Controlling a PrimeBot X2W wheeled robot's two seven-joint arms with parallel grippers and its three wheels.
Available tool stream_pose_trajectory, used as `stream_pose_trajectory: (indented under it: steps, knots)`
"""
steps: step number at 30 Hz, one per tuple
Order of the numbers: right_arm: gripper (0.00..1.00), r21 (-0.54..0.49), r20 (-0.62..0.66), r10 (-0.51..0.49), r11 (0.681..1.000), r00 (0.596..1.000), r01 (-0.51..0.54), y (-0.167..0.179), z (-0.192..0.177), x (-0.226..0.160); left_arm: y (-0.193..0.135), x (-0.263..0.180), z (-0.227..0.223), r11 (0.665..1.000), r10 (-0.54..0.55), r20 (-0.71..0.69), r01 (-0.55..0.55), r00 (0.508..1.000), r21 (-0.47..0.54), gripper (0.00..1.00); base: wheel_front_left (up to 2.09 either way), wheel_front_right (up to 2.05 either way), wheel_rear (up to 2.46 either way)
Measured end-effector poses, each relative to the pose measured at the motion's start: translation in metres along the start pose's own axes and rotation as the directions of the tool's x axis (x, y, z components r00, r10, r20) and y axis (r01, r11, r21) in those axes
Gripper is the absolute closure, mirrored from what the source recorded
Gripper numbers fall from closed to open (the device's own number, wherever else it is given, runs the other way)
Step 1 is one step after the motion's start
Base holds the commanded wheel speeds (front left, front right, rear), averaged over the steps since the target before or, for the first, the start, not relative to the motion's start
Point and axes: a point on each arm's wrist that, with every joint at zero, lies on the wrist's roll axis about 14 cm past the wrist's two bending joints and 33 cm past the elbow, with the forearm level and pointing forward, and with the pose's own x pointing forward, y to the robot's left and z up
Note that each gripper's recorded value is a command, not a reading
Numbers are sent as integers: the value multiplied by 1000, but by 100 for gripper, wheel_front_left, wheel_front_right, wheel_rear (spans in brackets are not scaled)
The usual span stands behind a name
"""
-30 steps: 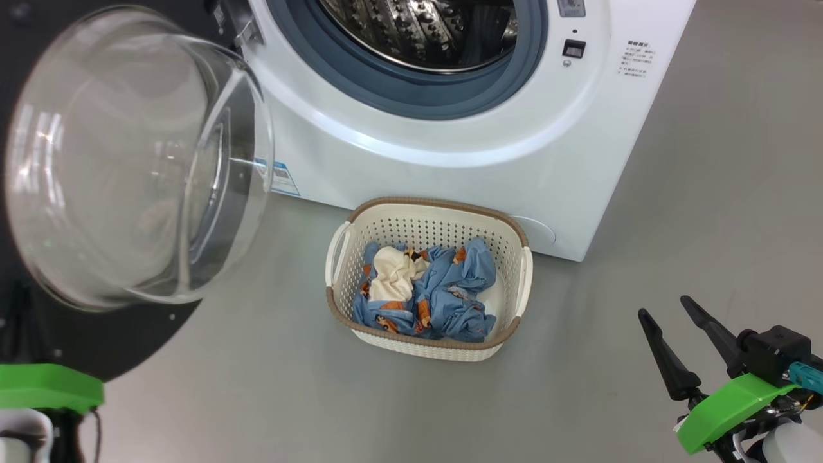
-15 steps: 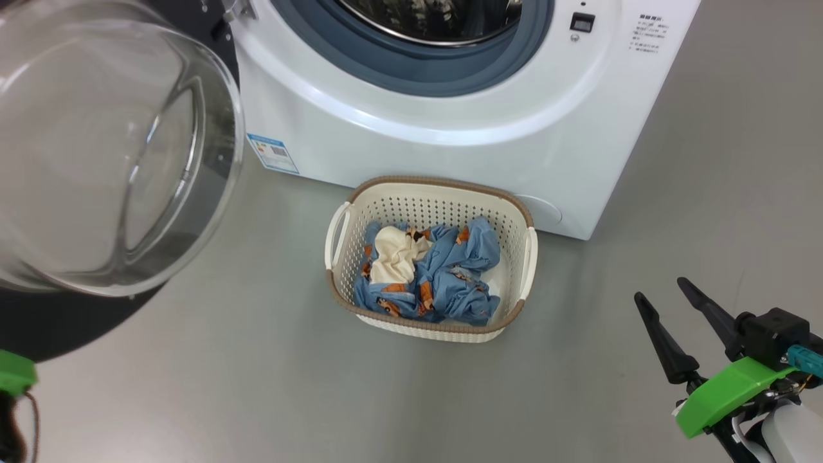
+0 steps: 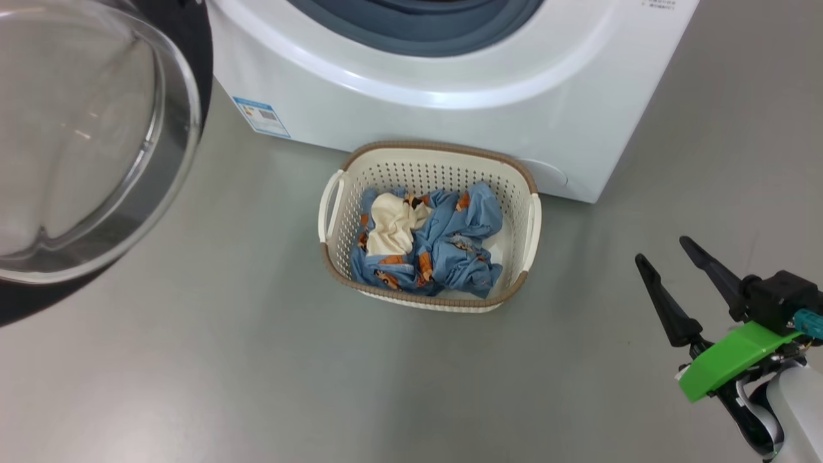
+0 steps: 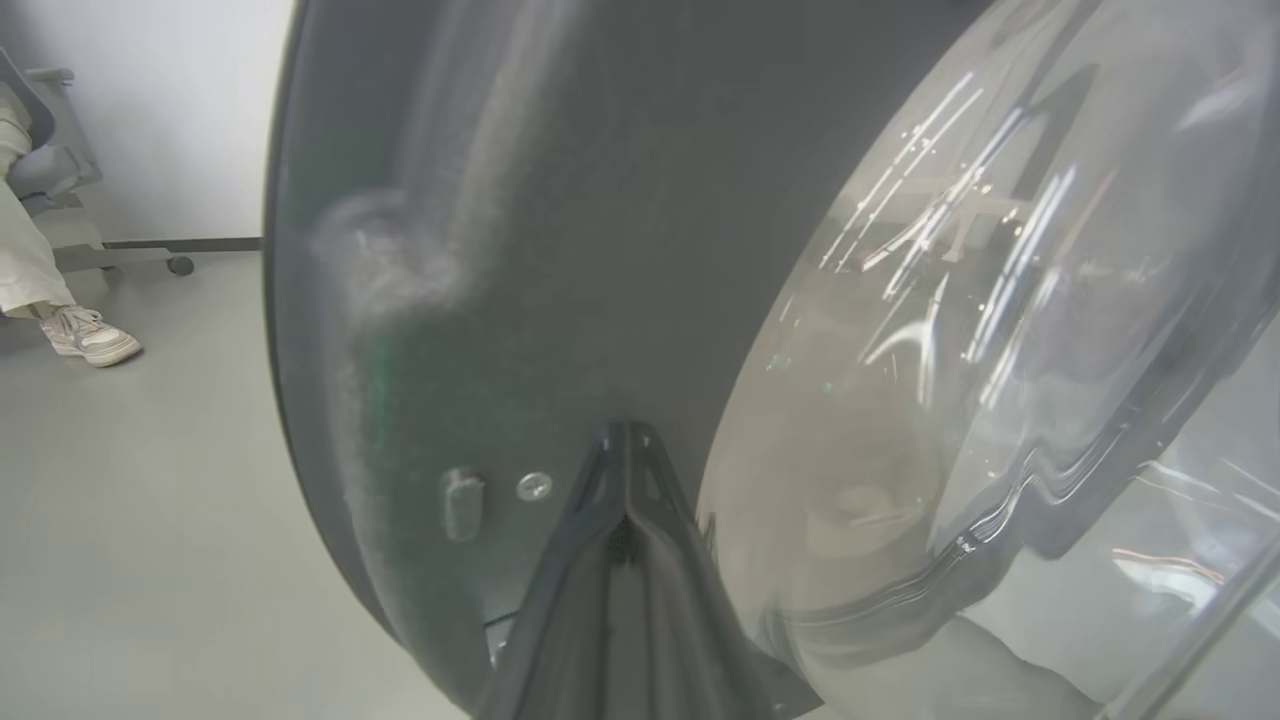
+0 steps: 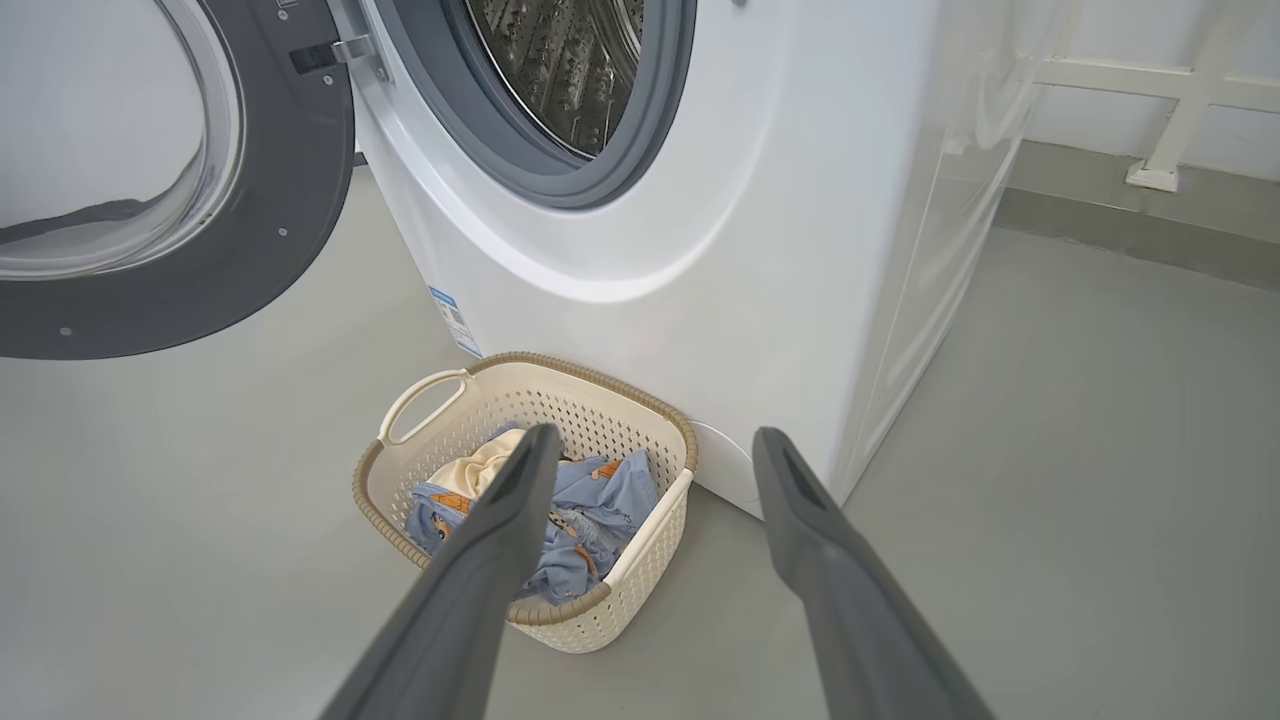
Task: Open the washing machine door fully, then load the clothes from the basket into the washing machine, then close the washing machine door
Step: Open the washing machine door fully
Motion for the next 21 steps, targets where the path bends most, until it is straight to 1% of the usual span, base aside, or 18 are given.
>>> stream_pose_trajectory:
  steps: [6, 12, 21]
  knots:
    - [0, -6, -7, -3, 1000, 1000, 3, -9, -5, 7, 0, 14, -5, 999, 7, -24, -6, 1000, 46, 100, 0, 0, 0]
    - [0, -2, -13, -9, 1000, 1000, 8, -15, -11, 12, -7, 26, -10, 998, 10, -43, -7, 999, 69, 100, 0, 0, 0]
    - [0, -5, -8, -12, 1000, 1000, 12, -15, -8, 11, -9, 29, -12, 998, 11, -59, -7, 998, 57, 100, 0, 0, 0]
